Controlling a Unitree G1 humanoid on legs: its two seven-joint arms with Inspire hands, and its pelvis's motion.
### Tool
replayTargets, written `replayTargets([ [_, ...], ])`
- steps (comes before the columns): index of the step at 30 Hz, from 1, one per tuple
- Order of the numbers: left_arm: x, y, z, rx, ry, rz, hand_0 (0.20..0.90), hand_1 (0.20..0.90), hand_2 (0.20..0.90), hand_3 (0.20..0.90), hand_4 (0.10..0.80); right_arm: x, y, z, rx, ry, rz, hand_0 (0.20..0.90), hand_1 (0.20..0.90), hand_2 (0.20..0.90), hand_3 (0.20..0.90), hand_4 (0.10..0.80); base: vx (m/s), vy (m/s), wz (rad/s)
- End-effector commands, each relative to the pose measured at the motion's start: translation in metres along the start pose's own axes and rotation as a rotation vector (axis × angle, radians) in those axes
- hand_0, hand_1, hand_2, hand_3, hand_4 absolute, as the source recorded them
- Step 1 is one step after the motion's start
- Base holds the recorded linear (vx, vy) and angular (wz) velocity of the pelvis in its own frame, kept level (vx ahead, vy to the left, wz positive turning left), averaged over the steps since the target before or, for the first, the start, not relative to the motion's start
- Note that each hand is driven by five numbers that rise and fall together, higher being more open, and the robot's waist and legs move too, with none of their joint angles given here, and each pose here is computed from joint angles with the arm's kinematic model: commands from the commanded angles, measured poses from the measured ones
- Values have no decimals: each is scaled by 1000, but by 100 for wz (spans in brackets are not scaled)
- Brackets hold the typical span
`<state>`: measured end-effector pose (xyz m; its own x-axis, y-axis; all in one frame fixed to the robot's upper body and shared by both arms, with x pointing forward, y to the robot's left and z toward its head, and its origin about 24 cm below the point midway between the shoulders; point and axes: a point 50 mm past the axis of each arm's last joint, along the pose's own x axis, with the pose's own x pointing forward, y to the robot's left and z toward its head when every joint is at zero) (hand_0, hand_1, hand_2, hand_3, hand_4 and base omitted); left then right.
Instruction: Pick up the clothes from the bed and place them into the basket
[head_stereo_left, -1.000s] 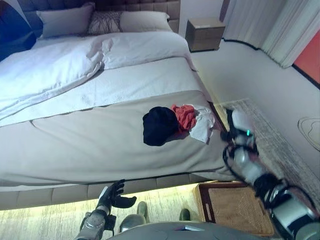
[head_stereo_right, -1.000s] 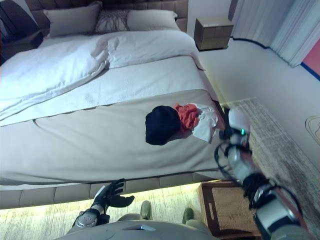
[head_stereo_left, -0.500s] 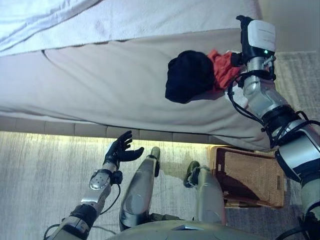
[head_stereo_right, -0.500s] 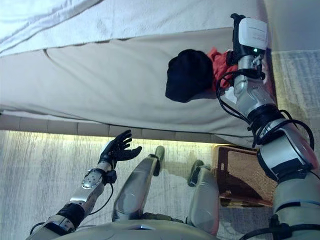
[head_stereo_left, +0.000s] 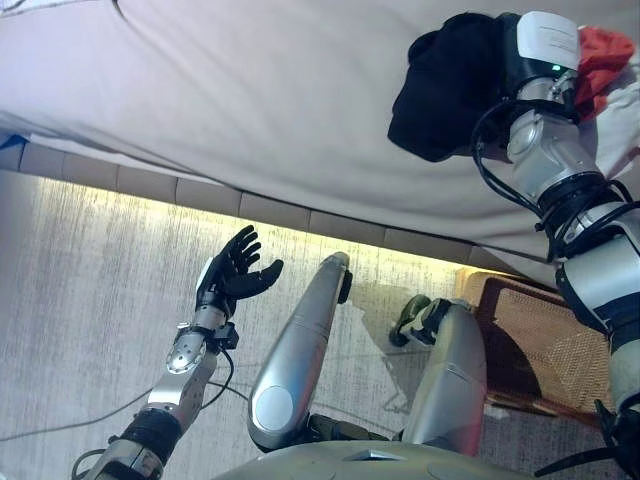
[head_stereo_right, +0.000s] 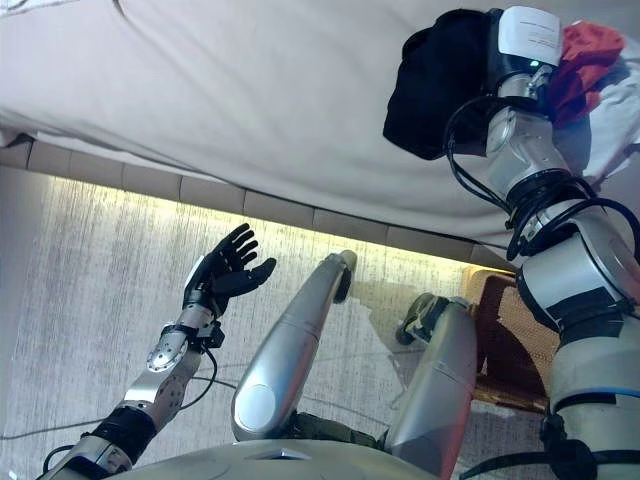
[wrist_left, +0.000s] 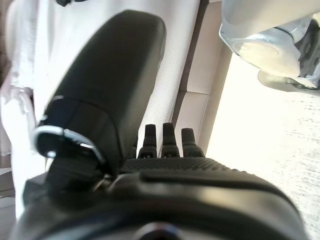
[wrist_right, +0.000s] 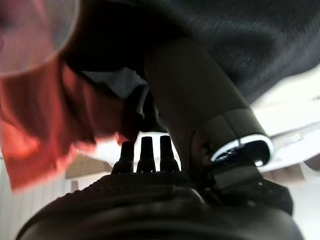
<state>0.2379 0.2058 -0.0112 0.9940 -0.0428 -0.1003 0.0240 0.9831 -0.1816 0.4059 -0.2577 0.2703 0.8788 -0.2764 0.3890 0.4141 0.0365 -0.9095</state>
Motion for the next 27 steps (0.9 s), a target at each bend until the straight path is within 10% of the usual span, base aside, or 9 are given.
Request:
replayTargets([
  [1,-6,7,33,-29,-189,4,900,900,900,900,800,19,-70,23,33,-78,-156,900,900,900,900,800,0,0,0],
  [18,-8,22,58,-12,-267,38,900,900,900,900,800,25,-59,9,331,-18,118,900,900,900,900,800,-19,-45,7],
  [20,-12,27,59,-11,-266,42,900,900,900,900,800,24,-65,15,370,-116,109,356,356,356,266,166,-20,-52,0],
  [27,-17,30,57,6,-256,37,900,900,900,900,800,21,-73,15,384,-195,-17,300,300,300,200,100,-6,-29,-1],
])
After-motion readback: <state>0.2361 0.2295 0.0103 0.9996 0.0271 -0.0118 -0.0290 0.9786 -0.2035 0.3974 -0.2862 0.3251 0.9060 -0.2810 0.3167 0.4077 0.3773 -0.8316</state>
